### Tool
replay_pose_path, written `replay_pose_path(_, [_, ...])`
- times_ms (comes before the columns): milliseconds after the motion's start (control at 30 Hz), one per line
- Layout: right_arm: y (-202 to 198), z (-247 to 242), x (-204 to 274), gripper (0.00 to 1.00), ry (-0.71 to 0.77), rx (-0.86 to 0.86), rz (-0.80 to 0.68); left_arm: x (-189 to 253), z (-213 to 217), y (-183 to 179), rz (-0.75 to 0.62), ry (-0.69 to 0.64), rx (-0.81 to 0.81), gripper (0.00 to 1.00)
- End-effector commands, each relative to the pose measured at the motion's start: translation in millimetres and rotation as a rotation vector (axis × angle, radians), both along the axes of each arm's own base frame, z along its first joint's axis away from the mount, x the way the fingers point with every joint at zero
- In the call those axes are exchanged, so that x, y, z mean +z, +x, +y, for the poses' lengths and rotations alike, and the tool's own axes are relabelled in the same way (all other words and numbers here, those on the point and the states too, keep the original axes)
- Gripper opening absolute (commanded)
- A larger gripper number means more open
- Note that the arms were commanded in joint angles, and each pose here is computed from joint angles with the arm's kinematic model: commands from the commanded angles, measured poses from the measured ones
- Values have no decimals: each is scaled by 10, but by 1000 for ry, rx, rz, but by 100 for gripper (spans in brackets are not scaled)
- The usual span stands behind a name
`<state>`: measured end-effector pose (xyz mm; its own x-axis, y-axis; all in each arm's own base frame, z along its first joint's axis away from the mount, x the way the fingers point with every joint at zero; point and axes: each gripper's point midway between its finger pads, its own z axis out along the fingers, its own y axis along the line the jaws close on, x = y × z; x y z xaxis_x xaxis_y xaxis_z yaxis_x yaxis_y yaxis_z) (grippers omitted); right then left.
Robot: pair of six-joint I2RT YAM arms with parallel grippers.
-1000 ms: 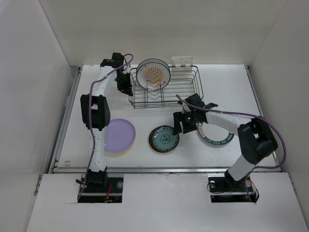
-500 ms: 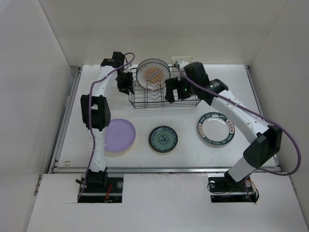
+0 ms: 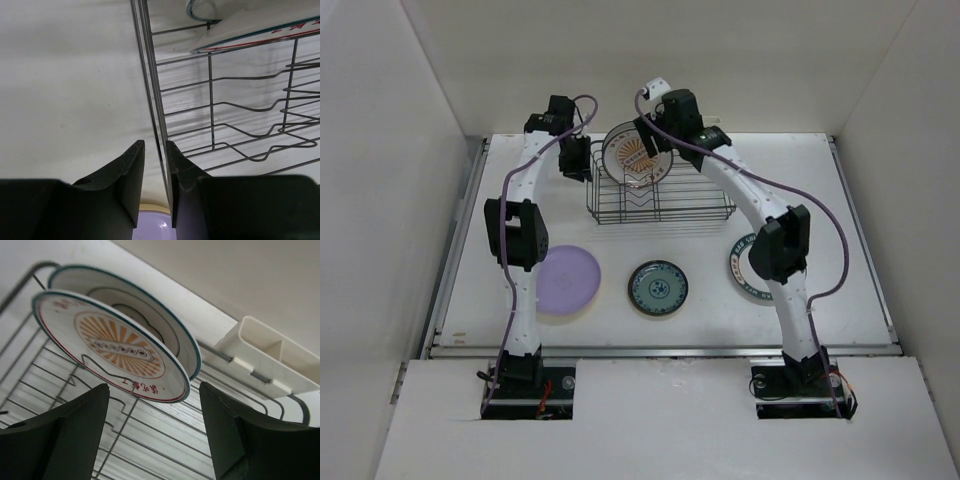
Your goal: Unload the plates from the dish rack
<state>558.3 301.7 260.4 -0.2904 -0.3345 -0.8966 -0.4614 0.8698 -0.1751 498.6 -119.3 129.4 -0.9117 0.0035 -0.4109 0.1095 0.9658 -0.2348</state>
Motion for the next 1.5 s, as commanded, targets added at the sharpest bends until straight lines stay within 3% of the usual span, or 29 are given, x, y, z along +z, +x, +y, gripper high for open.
replay_pose_path(0, [112, -21, 581, 79, 11, -9, -175, 139, 16, 89, -45, 16, -12, 20])
replay_pose_path(300, [475, 123, 13, 79, 9, 17, -165, -16, 25, 136, -24, 28, -8, 17])
replay_pose_path(433, [494, 215, -142, 72, 42, 74, -133, -138, -15, 105, 13, 10, -20, 17])
replay_pose_path(567, [480, 301, -279, 63, 55, 113, -105, -216, -34, 120, 26, 3, -24, 17])
replay_pose_path(600, [480, 301, -279, 57, 55, 113, -105, -217, -34, 120, 26, 3, -24, 17])
replay_pose_path(733, [431, 325, -378, 34, 57, 130, -68, -266, -19, 123, 34, 13, -20, 5])
replay_pose_path(767, [405, 311, -391, 30, 52, 130, -57, -266, -18, 123, 34, 13, -20, 0])
replay_pose_path(867, [344, 281, -435, 24, 51, 126, -33, -278, -8, 80, 50, 19, -28, 0])
replay_pose_path(1000, [299, 195, -157, 0, 56, 98, -71, -222, -4, -2, 64, 14, -20, 0])
replay_pose_path(1200, [218, 83, 440, 0, 87, 73, -175, -97, -80, -38, 60, -42, 23, 0])
replay_pose_path(1467, [-19, -103, 1191, 0, 182, 22, -275, -134, -9, -92, 70, -6, 29, 0])
